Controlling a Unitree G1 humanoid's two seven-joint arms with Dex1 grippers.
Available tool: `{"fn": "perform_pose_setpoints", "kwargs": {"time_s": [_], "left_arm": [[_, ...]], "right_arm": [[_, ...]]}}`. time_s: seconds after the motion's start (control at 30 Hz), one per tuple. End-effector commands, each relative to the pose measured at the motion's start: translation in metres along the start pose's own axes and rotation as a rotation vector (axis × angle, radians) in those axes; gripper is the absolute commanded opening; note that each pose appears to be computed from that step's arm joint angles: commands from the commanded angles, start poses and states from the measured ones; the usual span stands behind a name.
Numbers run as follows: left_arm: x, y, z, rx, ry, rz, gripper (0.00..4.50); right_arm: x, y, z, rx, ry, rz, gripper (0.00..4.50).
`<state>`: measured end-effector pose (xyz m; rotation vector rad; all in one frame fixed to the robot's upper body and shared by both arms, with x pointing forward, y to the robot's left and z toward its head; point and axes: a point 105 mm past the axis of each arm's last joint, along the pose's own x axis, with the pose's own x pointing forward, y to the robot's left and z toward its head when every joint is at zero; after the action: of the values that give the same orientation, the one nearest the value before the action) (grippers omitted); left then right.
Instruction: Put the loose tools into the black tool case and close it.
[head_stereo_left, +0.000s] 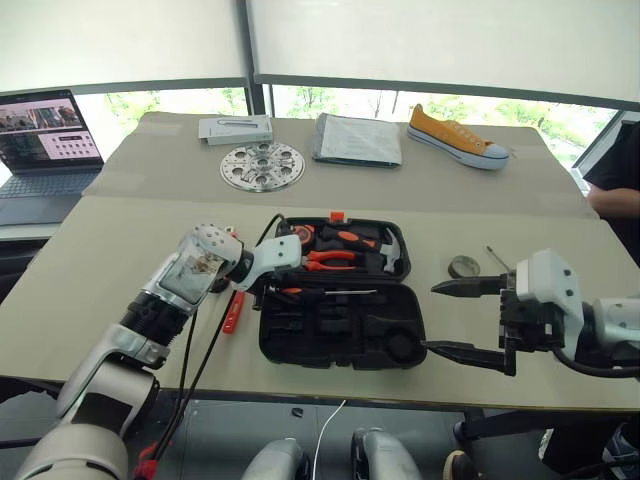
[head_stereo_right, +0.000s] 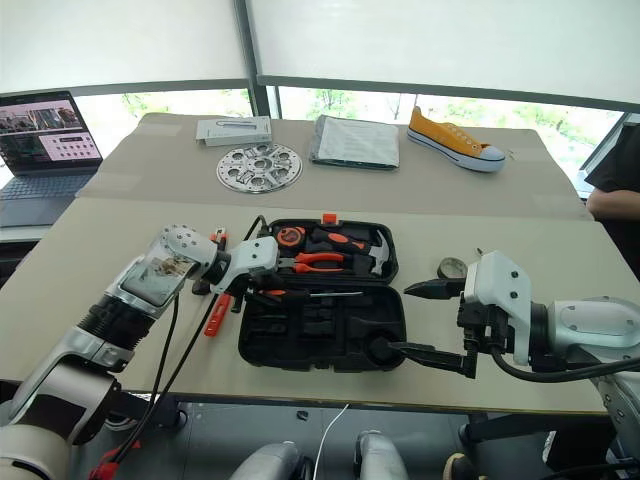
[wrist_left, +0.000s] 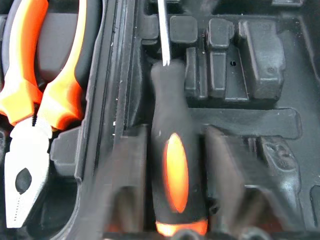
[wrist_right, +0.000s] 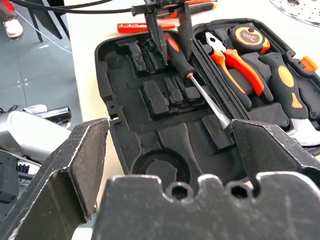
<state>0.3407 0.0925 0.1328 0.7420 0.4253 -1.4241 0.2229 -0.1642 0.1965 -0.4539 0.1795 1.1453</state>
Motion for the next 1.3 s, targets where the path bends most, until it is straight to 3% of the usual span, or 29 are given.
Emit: {"fn": "perform_pose_setpoints", "kwargs": {"time_s": [0.03, 0.1, 0.23, 0.33, 0.67, 1.13, 1.23, 1.27, 1.3], "left_arm": [[-0.013, 0.009, 0.025, 0.075, -0.05, 0.043, 3.88], [-0.015, 0.009, 0.031, 0.098, -0.064, 0.046, 4.47], [-0.014, 0.01, 0.036, 0.103, -0.08, 0.044, 4.47], [-0.009, 0.012, 0.032, 0.1, -0.071, 0.052, 3.78], [0.006, 0.017, 0.012, 0.181, -0.015, 0.062, 0.03], [0.025, 0.009, -0.003, 0.258, 0.06, 0.018, 0.03], [0.005, 0.017, 0.018, 0.149, -0.082, 0.053, 0.03], [-0.007, 0.017, 0.028, 0.096, -0.159, 0.05, 0.55], [-0.021, 0.016, 0.037, 0.05, -0.24, 0.039, 0.75]], "right_arm": [[-0.002, 0.0, 0.01, -0.054, -0.028, -0.02, 4.5], [-0.002, 0.0, 0.01, -0.053, -0.029, -0.02, 4.5], [-0.001, 0.0, 0.009, -0.051, -0.031, -0.018, 4.5], [0.0, 0.0, 0.009, -0.05, -0.032, -0.018, 4.5], [-0.001, 0.0, 0.007, -0.035, -0.032, -0.023, 4.5], [-0.003, -0.006, 0.002, -0.007, -0.03, -0.066, 4.5], [-0.015, -0.019, -0.007, 0.036, -0.02, -0.176, 4.5], [-0.023, -0.025, -0.014, 0.07, -0.011, -0.229, 4.5], [-0.032, -0.03, -0.022, 0.108, 0.001, -0.286, 4.5]]}}
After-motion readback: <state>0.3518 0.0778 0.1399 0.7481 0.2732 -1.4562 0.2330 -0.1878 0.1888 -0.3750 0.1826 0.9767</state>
